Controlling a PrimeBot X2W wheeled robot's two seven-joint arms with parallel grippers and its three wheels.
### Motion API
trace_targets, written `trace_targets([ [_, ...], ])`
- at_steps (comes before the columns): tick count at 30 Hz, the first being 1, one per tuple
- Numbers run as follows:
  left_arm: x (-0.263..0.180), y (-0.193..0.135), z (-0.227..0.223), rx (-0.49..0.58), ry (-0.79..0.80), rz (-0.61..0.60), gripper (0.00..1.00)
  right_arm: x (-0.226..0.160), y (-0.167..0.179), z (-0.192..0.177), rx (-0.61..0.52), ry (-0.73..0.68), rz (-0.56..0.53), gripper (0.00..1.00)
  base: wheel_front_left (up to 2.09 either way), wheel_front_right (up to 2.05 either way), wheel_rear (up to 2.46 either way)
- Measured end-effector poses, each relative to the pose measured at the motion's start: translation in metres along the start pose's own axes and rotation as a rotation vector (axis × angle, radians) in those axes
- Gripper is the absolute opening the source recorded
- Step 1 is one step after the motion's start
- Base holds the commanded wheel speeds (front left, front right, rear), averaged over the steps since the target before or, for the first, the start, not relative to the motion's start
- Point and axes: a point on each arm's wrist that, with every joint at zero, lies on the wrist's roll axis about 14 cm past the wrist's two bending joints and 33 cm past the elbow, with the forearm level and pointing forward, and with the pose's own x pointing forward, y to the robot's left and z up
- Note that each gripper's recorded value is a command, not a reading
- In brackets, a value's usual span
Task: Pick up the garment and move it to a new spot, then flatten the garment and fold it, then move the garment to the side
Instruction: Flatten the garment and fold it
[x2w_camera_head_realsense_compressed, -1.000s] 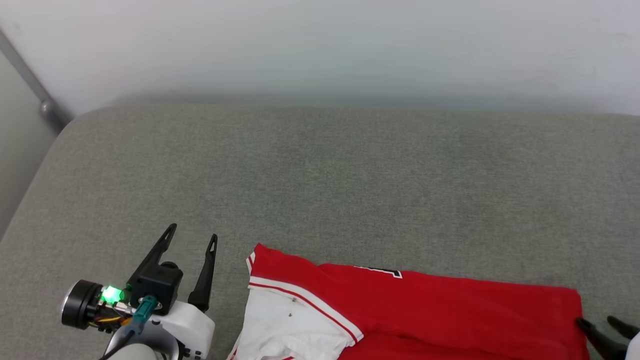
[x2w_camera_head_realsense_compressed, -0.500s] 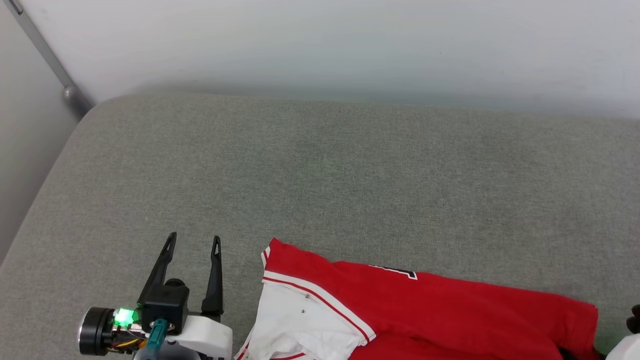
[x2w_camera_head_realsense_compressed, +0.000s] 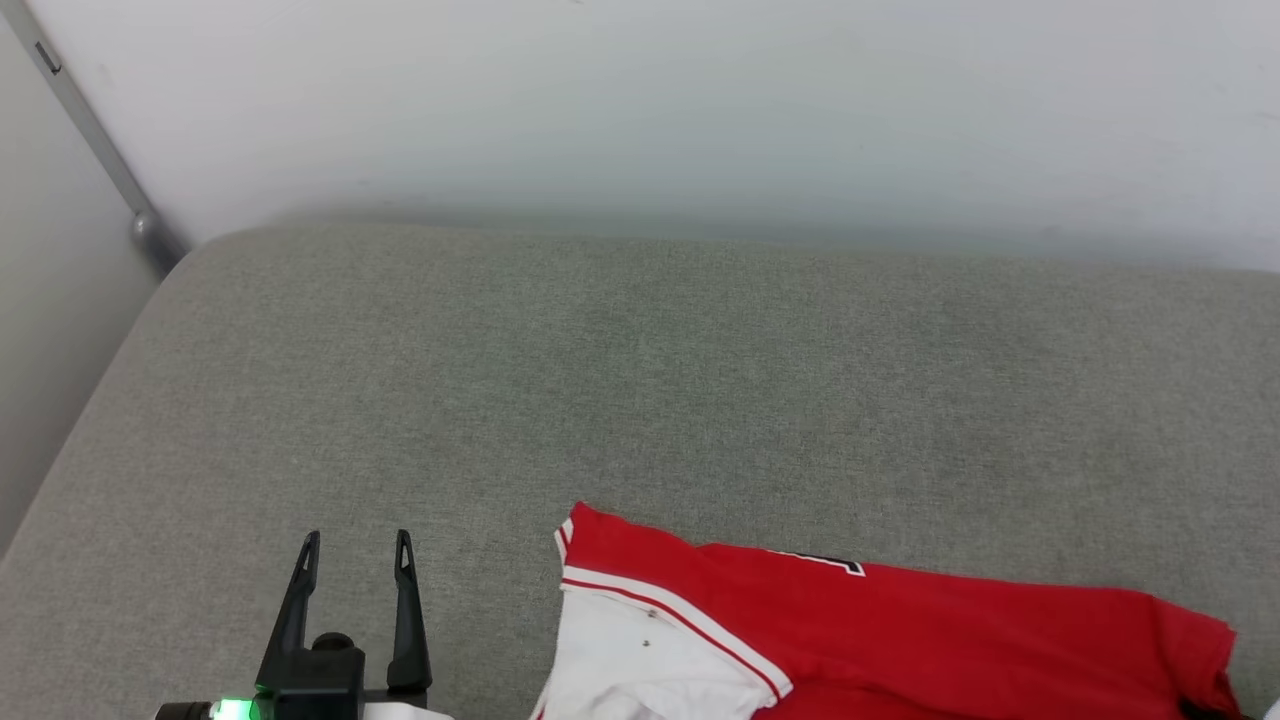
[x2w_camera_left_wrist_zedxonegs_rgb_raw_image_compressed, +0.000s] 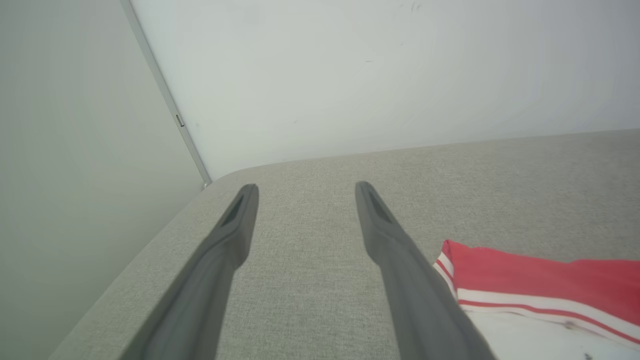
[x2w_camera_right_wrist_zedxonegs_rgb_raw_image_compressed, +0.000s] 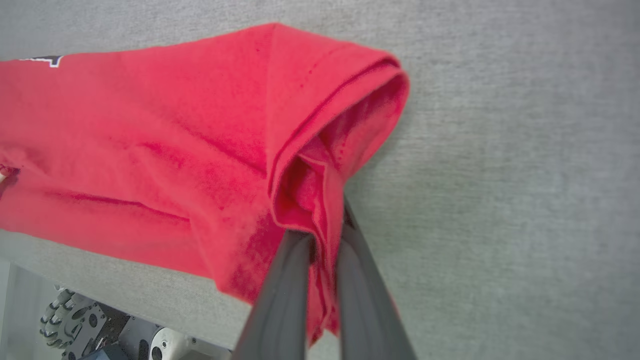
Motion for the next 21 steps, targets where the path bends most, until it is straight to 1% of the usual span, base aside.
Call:
trace_targets([
  [7, -0.009, -0.006, -0.002, 0.007, 0.0, -0.014, 1.0, -0.03, -0.045, 0.021, -0.011, -0.033, -0.115, 0.0, 0.0, 0.0, 0.0],
  [11, -0.012, -0.008, -0.002, 0.002, 0.0, -0.018, 1.0, -0.05, -0.077, 0.031, -0.023, -0.031, -0.204, 0.0, 0.0, 0.0, 0.0],
  [13, -0.012, -0.01, -0.002, -0.003, 0.0, -0.022, 1.0, -0.057, -0.085, 0.034, -0.043, -0.02, -0.233, 0.0, 0.0, 0.0, 0.0],
  [15, -0.013, -0.009, -0.002, -0.004, 0.0, -0.024, 1.0, -0.059, -0.085, 0.037, -0.07, -0.013, -0.239, 0.0, 0.0, 0.0, 0.0],
  [17, -0.014, -0.009, -0.003, -0.007, 0.004, -0.025, 1.0, -0.058, -0.076, 0.041, -0.092, -0.015, -0.219, 0.0, 0.0, 0.0, 0.0],
  [19, -0.015, -0.009, -0.003, -0.011, 0.004, -0.025, 1.0, -0.055, -0.063, 0.044, -0.131, -0.013, -0.187, 0.0, 0.0, 0.0, 0.0],
  [21, -0.015, -0.009, -0.003, -0.015, 0.003, -0.025, 1.0, -0.051, -0.042, 0.046, -0.156, -0.022, -0.131, 0.0, 0.0, 0.0, 0.0],
])
